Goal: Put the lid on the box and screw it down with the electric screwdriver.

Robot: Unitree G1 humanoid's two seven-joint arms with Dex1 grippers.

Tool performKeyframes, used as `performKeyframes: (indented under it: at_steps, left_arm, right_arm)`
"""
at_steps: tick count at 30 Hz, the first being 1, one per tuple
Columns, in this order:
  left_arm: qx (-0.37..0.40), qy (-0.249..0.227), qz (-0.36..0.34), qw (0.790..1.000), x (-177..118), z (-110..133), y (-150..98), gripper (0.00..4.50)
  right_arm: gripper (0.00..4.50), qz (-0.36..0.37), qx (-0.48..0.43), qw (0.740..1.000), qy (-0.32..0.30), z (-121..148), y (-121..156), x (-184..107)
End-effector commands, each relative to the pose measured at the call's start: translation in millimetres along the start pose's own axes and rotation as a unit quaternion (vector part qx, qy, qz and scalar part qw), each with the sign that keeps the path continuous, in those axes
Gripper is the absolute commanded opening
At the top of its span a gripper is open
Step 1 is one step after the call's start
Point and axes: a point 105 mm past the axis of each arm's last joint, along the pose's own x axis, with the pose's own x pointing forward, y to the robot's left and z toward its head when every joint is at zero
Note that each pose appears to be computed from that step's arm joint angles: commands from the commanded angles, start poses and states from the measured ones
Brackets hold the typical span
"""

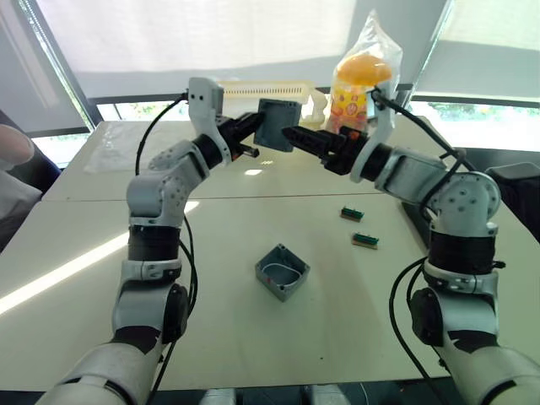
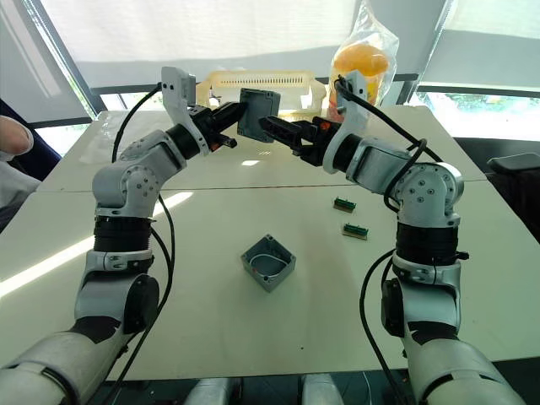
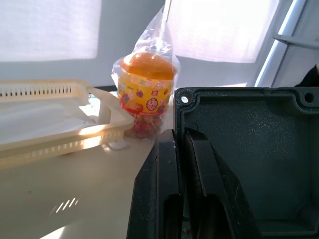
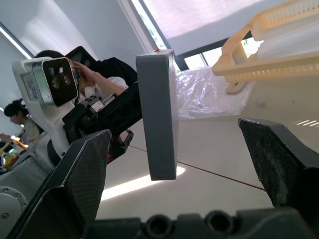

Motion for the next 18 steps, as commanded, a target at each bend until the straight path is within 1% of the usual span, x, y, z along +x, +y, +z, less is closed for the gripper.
performKeyframes:
  at_steps: [1, 2, 5, 10, 11, 12, 18]
  left_arm:
    - [0.015, -0.031, -0.031, 0.999, 2.4, 18.3, -16.1, 0.01]
    - [0.015, -0.030, -0.033, 0.999, 2.6, 17.7, -16.7, 0.01]
    - [0.015, -0.030, -0.038, 0.999, 3.3, 17.0, -19.0, 0.00]
    - [0.017, -0.027, -0.034, 0.999, 2.8, 16.1, -15.9, 0.00]
    - [0.018, -0.026, -0.031, 0.999, 2.4, 15.4, -14.1, 0.00]
    - [0.018, -0.025, -0.029, 0.999, 2.1, 15.0, -13.0, 0.00]
    - [0.020, -0.025, -0.028, 0.999, 1.3, 14.5, -11.8, 0.00]
  right_arm:
    - [4.50, 0.009, -0.005, 1.000, -0.029, 16.1, 8.0, -0.3]
    - [4.50, 0.008, -0.003, 1.000, -0.030, 16.2, 7.9, -0.2]
    - [3.67, 0.006, -0.002, 0.999, -0.032, 16.3, 7.7, 0.1]
    - [1.14, 0.002, -0.005, 0.999, -0.035, 16.9, 7.5, -0.7]
    - [0.50, 0.002, -0.005, 0.999, -0.035, 17.1, 7.7, -1.2]
    - [0.22, 0.002, -0.005, 0.999, -0.036, 17.3, 7.8, -1.5]
    - [0.22, 0.003, -0.014, 0.999, -0.034, 16.6, 7.7, -3.5]
